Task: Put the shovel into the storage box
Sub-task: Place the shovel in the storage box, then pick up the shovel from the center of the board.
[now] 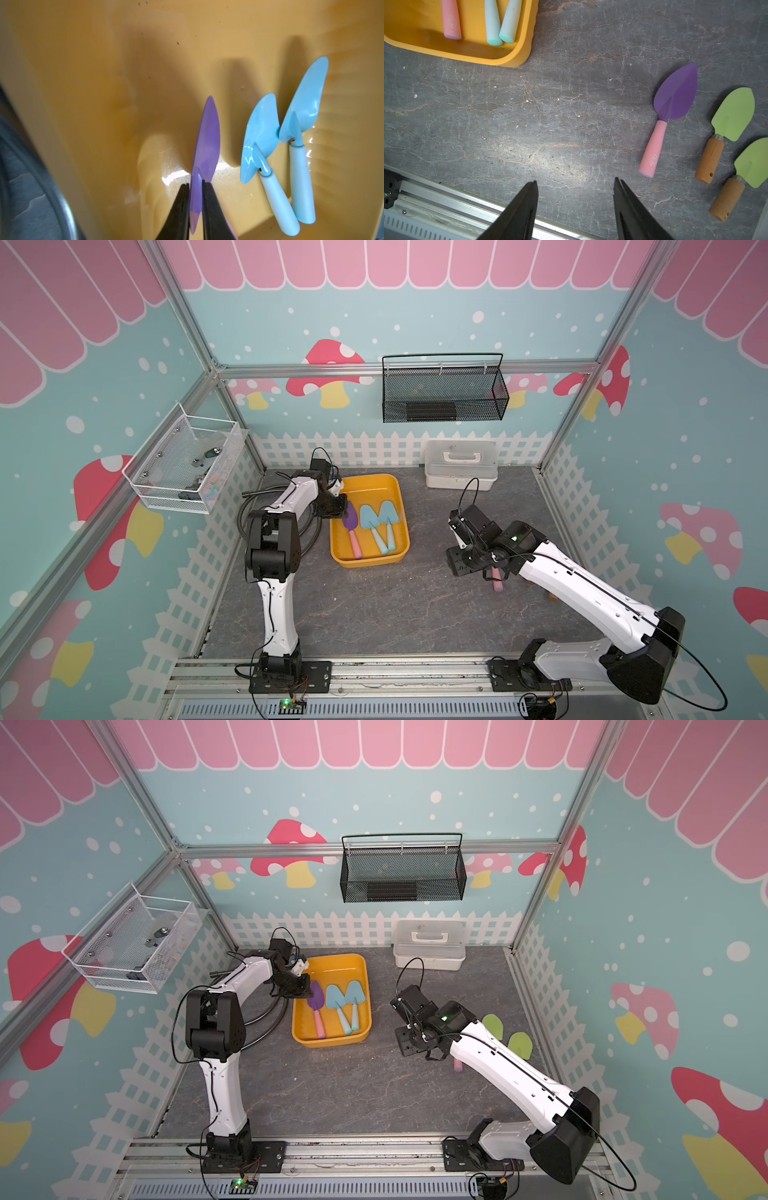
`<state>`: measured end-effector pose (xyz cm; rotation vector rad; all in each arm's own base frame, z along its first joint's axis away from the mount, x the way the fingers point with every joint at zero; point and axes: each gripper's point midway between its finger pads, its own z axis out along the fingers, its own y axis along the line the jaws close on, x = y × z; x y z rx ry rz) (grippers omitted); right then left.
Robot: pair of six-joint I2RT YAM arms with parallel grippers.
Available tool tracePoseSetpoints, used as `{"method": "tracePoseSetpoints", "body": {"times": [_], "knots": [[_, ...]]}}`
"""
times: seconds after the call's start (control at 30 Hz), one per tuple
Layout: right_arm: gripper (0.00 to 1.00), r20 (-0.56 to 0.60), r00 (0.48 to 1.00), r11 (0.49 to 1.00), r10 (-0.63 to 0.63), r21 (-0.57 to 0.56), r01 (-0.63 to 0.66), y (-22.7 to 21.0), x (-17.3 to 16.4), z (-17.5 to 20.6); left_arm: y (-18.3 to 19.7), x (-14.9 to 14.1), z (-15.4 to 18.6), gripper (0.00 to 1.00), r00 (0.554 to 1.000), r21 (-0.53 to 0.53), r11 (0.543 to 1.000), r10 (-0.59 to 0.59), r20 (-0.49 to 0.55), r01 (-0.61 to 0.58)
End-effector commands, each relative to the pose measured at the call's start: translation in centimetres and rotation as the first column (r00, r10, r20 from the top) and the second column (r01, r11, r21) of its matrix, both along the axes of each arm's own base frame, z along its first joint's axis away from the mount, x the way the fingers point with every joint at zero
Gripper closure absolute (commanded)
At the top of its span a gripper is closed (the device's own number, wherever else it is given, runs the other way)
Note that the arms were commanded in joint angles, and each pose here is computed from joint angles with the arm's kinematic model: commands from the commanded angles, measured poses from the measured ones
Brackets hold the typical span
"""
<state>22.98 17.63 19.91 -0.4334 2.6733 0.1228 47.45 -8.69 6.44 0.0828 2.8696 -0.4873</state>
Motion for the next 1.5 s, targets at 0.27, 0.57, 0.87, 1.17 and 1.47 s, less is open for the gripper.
{"method": "tracePoseSetpoints", "body": {"times": [0.27,0.57,0.87,1.17,1.47], "knots": [[0.39,-0.010,1.000,1.000,-0.028,0.000,0.028,-1.2,-0.8,-0.1,0.2,-0.1,-1.3,0.69,0.999,0.085,0.996,0.011,-0.036,-0.008],[0.38,-0.007,0.997,0.997,-0.075,-0.030,0.075,-2.4,-0.3,-0.7,0.0,1.3,4.1,0.63,0.996,0.115,0.993,0.018,0.087,-0.028],[0.33,-0.091,0.956,0.954,-0.279,-0.139,0.265,-7.7,2.3,-6.4,-7.2,0.2,15.1,0.62,0.948,-0.041,0.994,-0.083,0.307,0.100],[0.32,-0.165,0.905,0.913,-0.393,-0.190,0.362,-10.5,4.2,-12.4,-12.3,-4.0,19.7,0.59,0.903,-0.308,0.929,-0.057,0.425,0.204],[0.33,-0.240,0.857,0.887,-0.457,-0.202,0.416,-12.8,4.5,-16.1,-12.4,-7.5,19.7,0.57,0.895,-0.391,0.893,-0.029,0.446,0.224]]}}
